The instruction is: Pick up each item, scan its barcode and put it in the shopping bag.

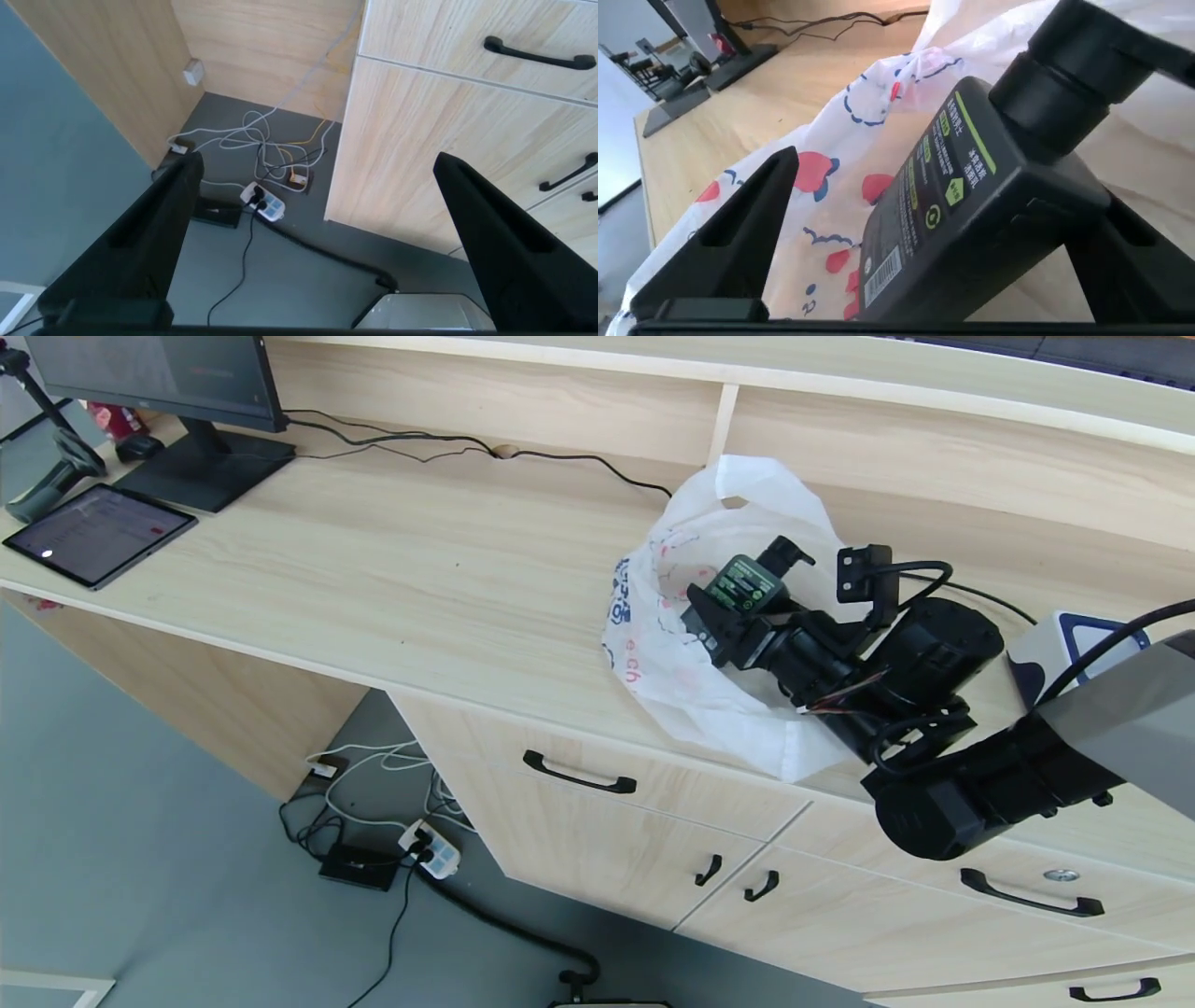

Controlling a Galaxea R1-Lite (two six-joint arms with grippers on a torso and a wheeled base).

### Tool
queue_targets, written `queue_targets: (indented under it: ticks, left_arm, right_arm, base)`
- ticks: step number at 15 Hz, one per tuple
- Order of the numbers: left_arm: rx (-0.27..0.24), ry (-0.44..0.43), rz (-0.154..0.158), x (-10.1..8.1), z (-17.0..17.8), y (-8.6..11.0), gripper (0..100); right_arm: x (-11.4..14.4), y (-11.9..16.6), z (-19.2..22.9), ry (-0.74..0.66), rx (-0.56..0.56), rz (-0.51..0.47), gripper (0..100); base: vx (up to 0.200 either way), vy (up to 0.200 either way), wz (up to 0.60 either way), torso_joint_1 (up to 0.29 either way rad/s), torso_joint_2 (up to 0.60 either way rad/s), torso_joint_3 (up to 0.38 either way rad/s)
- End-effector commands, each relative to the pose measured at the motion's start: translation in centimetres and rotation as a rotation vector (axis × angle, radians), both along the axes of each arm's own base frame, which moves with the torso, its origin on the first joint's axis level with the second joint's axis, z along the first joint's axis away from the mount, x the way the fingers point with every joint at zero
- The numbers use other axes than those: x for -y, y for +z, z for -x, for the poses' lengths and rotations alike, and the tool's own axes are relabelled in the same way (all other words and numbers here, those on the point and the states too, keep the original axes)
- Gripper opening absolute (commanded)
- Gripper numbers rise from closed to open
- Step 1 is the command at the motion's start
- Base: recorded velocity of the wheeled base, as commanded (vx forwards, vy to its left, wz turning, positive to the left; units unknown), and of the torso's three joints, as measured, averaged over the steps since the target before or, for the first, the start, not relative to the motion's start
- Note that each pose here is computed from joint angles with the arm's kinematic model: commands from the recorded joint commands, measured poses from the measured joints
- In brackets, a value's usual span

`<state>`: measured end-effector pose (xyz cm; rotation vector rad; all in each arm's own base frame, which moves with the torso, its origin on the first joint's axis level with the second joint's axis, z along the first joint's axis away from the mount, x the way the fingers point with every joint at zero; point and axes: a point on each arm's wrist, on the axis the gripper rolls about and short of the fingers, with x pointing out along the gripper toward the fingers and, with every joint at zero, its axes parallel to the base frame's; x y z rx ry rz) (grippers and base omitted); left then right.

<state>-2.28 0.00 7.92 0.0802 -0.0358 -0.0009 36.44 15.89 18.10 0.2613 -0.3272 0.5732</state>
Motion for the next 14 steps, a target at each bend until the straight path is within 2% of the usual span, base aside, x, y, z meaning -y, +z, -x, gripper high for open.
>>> queue_targets:
  ticks: [1, 4, 5, 11, 14]
  left_arm:
    - [0.003, 0.003, -0.015, 0.0, 0.0, 0.0, 100]
    - [0.003, 0.005, -0.021, 0.0, 0.0, 0.0, 100]
    - [-0.004, 0.006, -0.01, 0.0, 0.0, 0.0, 100]
    - [-0.007, 0.004, -0.007, 0.0, 0.0, -0.1, 100]
    - [-0.008, 0.006, -0.007, 0.0, 0.0, -0.1, 100]
  right_arm:
    - [0.7, 0.7, 0.0, -0.018, 0.021, 0.0, 100]
    - [2.4, 2.2, -1.0, -0.107, 0.122, 0.061, 100]
    - [2.5, 2.7, -1.1, -0.113, 0.136, 0.059, 100]
    - [3.5, 5.1, -1.8, -0.193, 0.259, 0.108, 100]
    - [3.7, 7.1, -0.6, -0.222, 0.34, 0.146, 100]
  base:
    - [0.0, 0.0, 0.0, 0.0, 0.0, 0.0]
    - [0.0, 0.0, 0.0, 0.0, 0.0, 0.0]
    - [0.0, 0.0, 0.0, 0.0, 0.0, 0.0]
    - [0.0, 0.0, 0.0, 0.0, 0.0, 0.0]
    - [0.0, 0.0, 0.0, 0.0, 0.0, 0.0]
